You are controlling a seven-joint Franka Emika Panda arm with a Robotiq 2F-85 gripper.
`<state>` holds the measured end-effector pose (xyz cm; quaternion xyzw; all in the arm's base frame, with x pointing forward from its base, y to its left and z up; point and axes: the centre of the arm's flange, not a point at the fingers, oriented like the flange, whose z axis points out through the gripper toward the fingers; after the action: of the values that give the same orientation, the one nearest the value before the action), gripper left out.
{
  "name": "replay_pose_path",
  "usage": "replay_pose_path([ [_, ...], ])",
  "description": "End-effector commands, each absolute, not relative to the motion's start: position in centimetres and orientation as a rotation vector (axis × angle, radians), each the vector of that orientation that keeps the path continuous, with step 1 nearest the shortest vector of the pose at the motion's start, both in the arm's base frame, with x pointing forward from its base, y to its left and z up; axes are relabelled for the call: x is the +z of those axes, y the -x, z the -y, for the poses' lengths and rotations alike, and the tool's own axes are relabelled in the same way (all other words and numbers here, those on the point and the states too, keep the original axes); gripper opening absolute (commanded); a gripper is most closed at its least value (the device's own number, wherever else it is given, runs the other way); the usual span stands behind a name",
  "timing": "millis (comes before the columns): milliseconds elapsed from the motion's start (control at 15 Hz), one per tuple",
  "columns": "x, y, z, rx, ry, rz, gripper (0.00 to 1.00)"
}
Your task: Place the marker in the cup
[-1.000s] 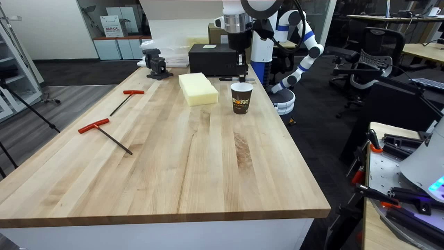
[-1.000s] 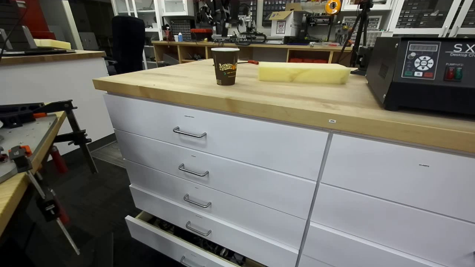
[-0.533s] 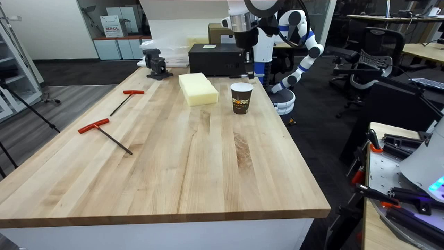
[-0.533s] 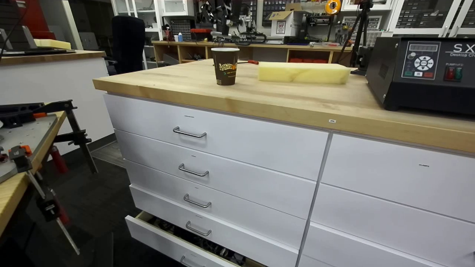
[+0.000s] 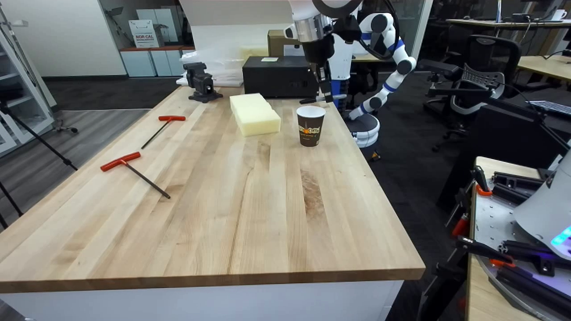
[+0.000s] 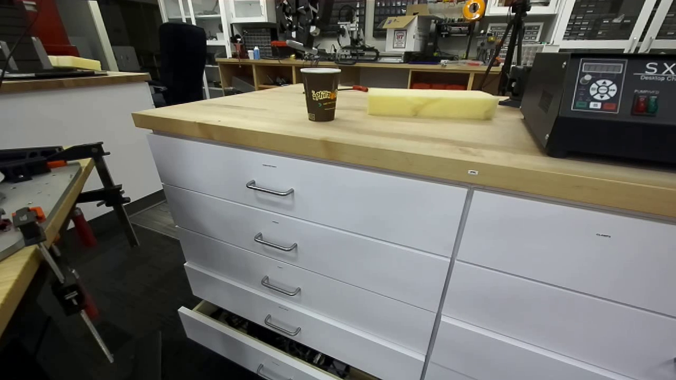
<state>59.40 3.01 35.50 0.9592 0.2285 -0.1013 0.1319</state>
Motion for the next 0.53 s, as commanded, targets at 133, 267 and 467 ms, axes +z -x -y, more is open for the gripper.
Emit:
replay_pose_path([
  [133, 35.9, -58.6, -3.3, -0.375, -2.744, -0.654, 0.06],
  [267, 35.6, -58.5, -3.3, -0.385, -2.740, -0.657, 0.06],
  [467, 35.1, -58.5, -3.4, -0.398, -2.740, -0.661, 0.06],
])
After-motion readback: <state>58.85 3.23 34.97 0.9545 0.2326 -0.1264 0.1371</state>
